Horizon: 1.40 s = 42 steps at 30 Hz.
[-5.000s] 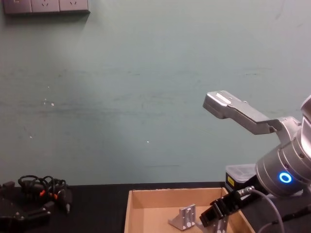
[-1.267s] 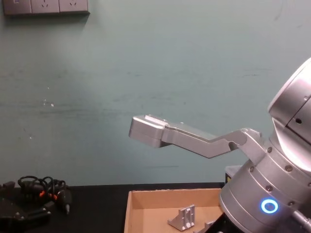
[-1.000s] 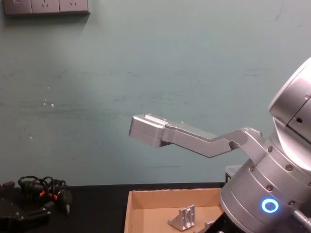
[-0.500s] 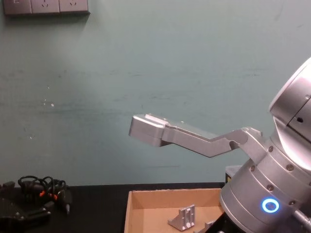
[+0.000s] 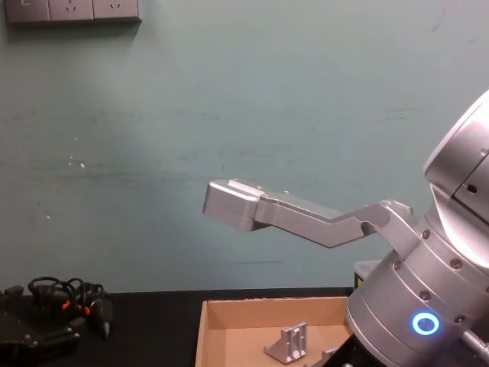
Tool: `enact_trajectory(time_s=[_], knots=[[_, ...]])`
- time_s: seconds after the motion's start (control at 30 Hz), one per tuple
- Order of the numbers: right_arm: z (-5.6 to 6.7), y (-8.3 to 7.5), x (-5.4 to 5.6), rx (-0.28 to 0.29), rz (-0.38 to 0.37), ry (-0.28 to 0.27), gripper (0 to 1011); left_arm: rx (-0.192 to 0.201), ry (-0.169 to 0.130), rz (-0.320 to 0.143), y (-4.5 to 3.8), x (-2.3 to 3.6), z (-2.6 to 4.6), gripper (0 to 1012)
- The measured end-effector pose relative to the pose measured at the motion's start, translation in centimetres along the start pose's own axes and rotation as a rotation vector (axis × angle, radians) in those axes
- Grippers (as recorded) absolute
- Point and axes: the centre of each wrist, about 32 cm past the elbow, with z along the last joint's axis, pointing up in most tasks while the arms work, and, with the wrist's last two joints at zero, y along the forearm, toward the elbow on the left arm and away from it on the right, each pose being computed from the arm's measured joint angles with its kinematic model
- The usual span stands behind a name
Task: Use one hand to pick up the angle iron from the table and place it into the box.
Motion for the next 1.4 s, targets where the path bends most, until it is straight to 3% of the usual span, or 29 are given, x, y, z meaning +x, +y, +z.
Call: enact_trajectory(time_s=[0.43,0.57,0.7,0.97,1.13,1.4], knots=[[0.0,0.0,0.0,0.000,0.000,0.000,38,0.000,0.000,0.000,0.00,0.00,0.00,1000],[0.5,-0.3,0.4,0.032,0.017,-0.015,38,0.000,0.000,0.000,0.00,0.00,0.00,1000],[1.8,-1.9,0.5,0.060,-0.027,-0.069,38,0.000,0.000,0.000,0.00,0.00,0.00,1000],[4.4,-5.2,1.7,0.071,-0.115,-0.085,38,0.000,0.000,0.000,0.00,0.00,0.00,1000],[5.6,-6.2,2.6,0.087,-0.162,-0.065,38,0.000,0.000,0.000,0.00,0.00,0.00,1000],[6.2,-4.9,4.5,0.074,-0.204,0.031,38,0.000,0.000,0.000,0.00,0.00,0.00,1000]])
